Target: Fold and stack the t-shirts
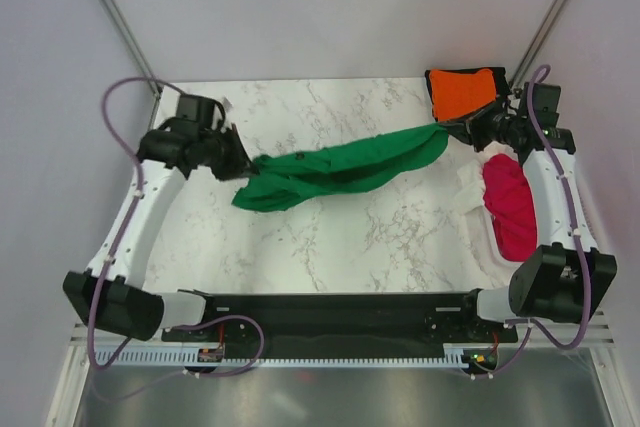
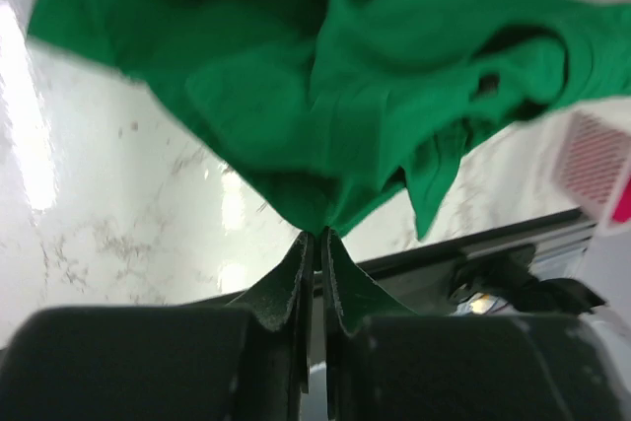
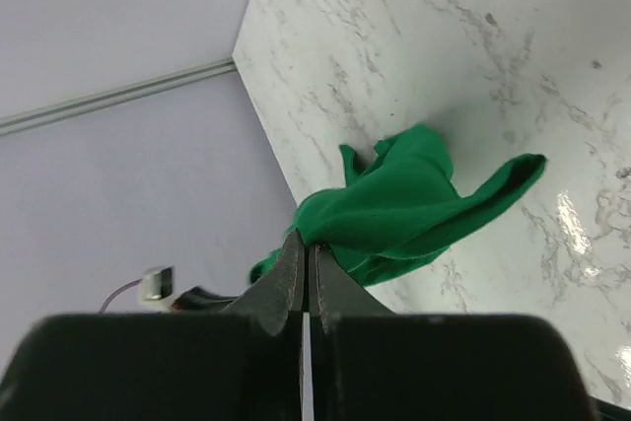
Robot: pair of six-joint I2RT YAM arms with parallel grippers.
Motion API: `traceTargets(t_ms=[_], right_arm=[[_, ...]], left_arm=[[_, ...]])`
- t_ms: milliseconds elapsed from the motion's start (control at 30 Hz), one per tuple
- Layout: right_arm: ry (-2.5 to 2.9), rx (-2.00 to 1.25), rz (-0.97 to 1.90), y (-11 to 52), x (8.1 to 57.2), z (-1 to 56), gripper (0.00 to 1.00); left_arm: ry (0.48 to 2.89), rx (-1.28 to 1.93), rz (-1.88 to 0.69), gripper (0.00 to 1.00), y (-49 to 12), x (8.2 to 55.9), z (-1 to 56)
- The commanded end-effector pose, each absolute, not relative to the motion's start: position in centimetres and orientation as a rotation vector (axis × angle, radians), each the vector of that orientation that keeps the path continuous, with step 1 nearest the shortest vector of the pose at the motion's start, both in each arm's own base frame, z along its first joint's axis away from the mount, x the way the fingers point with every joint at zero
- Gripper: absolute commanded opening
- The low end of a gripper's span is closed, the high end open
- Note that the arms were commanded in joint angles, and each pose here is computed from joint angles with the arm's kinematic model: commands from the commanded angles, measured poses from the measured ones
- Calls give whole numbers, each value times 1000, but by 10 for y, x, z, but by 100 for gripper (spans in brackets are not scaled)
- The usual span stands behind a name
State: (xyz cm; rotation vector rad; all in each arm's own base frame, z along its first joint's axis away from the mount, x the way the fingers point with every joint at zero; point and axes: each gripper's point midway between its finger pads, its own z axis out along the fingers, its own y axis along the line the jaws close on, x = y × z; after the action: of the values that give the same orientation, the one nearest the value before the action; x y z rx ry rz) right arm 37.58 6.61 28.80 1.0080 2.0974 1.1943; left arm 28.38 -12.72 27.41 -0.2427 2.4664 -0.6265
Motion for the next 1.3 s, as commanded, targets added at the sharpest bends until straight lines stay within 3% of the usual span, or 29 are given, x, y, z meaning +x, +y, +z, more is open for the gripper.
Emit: traceTargets(t_ms=[0, 167, 267, 500, 567, 667, 800, 1133, 1267], right_arm=[[2168, 1048, 1138, 68, 379, 251, 0], [2252, 1011, 1086, 85, 383, 220, 0], [2300, 1002, 1083, 92, 386, 202, 0], [2364, 1000, 1071, 94, 390, 173, 0], [2388, 1003, 1075, 95, 388, 165, 0], [2410, 997, 1072, 95, 386, 156, 0], [2420, 985, 1072, 96, 384, 150, 0], [2438, 932, 1092, 99, 375, 148, 0], [2448, 922, 1091, 99, 370, 145, 0]], left_arm=[[2595, -244, -777, 12, -153, 271, 208], [2713, -203, -763, 18, -166, 268, 143], [2714, -136, -735, 23, -174, 273, 136], [2734, -98, -679, 24, -179, 262, 122], [2746, -92, -640, 27, -180, 248, 117], [2781, -106, -559, 43, -179, 216, 103], [2850, -141, -492, 54, -182, 180, 78], [2935, -101, -343, 51, -183, 180, 38], [2966, -97, -298, 42, -184, 180, 25]])
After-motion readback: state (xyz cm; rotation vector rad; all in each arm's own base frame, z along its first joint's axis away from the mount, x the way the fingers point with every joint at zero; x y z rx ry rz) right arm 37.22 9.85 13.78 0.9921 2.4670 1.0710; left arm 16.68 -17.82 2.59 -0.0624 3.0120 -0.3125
